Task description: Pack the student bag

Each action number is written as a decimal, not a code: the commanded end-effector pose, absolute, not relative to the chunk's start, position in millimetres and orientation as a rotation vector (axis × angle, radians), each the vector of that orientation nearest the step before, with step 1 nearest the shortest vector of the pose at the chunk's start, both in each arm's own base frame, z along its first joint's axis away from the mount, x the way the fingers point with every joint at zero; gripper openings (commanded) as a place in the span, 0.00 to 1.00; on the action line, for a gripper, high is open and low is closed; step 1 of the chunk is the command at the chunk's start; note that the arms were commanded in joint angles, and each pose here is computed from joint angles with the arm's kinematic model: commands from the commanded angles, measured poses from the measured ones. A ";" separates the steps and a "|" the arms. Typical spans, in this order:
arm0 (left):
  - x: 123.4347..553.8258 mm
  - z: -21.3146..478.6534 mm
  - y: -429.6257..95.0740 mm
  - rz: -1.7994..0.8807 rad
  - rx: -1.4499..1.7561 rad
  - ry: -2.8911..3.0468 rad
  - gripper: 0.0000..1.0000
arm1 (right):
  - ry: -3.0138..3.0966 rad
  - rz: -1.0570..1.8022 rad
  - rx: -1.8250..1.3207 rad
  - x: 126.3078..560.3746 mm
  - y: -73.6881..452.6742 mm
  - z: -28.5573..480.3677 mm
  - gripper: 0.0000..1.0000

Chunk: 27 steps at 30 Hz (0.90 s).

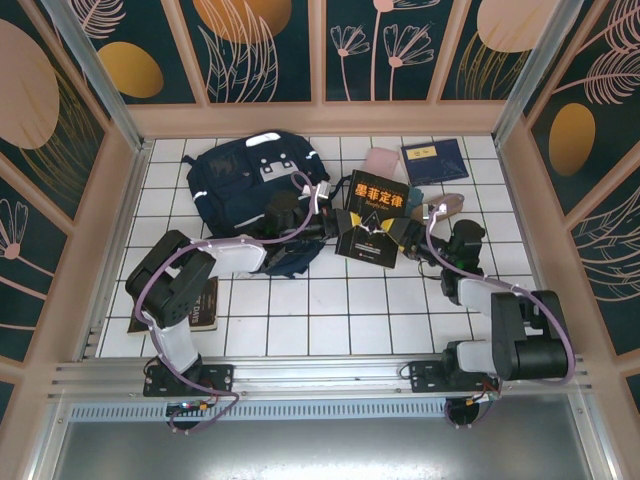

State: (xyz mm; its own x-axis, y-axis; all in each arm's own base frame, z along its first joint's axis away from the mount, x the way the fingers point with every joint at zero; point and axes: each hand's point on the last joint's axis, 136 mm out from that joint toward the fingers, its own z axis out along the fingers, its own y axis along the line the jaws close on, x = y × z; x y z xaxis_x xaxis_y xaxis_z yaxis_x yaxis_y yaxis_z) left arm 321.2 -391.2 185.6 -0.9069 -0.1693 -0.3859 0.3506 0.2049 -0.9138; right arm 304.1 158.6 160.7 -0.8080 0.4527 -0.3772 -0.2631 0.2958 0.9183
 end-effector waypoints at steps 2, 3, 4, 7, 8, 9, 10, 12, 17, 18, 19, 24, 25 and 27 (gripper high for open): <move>311.3 250.9 -393.8 -1.876 0.282 1.870 0.00 | 1.963 1.567 0.146 308.9 161.7 157.8 0.93; 308.9 256.2 -394.3 -1.900 0.291 1.851 0.00 | 1.956 1.582 0.146 308.7 162.2 158.3 0.95; 307.3 260.9 -394.2 -1.920 0.296 1.832 0.00 | 1.947 1.601 0.143 308.0 163.5 160.4 0.97; 305.0 268.3 -393.0 -1.964 0.295 1.797 0.00 | 1.930 1.645 0.139 307.8 166.2 164.2 0.99; 304.7 269.3 -393.1 -1.977 0.291 1.790 0.00 | 1.925 1.660 0.137 307.1 167.2 165.4 0.99; 304.6 269.9 -393.5 -1.989 0.290 1.784 0.00 | 1.917 1.675 0.127 306.0 168.7 168.0 0.99; 304.7 269.7 -394.1 -1.996 0.289 1.782 0.00 | 1.920 1.689 0.126 305.5 170.1 169.0 0.99; 304.5 268.7 -394.6 -2.023 0.281 1.773 0.00 | 1.913 1.714 0.111 303.9 173.4 173.0 0.99; 308.3 261.1 -395.9 -2.018 0.278 1.783 0.00 | 1.868 1.796 0.077 295.3 180.2 188.3 0.99; 310.1 257.1 -396.2 -2.005 0.276 1.796 0.00 | 1.856 1.802 0.070 294.2 180.3 192.2 0.99; 313.1 251.8 -395.7 -1.989 0.268 1.813 0.00 | 1.856 1.805 0.067 293.4 180.9 193.6 0.99; 327.5 227.1 -389.5 -1.869 0.248 1.896 0.00 | 1.841 1.786 0.024 287.0 180.9 207.7 0.94; 329.6 222.0 -388.5 -1.843 0.246 1.916 0.00 | 1.847 1.771 0.019 286.4 180.7 208.0 0.91; 331.3 207.7 -386.8 -1.785 0.251 1.971 0.00 | 1.860 1.723 0.008 285.7 178.7 209.1 0.87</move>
State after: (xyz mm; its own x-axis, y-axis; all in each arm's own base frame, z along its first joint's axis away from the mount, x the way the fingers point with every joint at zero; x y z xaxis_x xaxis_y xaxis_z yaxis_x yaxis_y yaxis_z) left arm 322.7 -389.4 201.9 -0.9185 -0.1684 -0.3578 0.3452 0.1001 -0.9332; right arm 293.3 177.3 195.6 -0.8451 0.4188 -0.3322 -0.3052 0.1321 0.9431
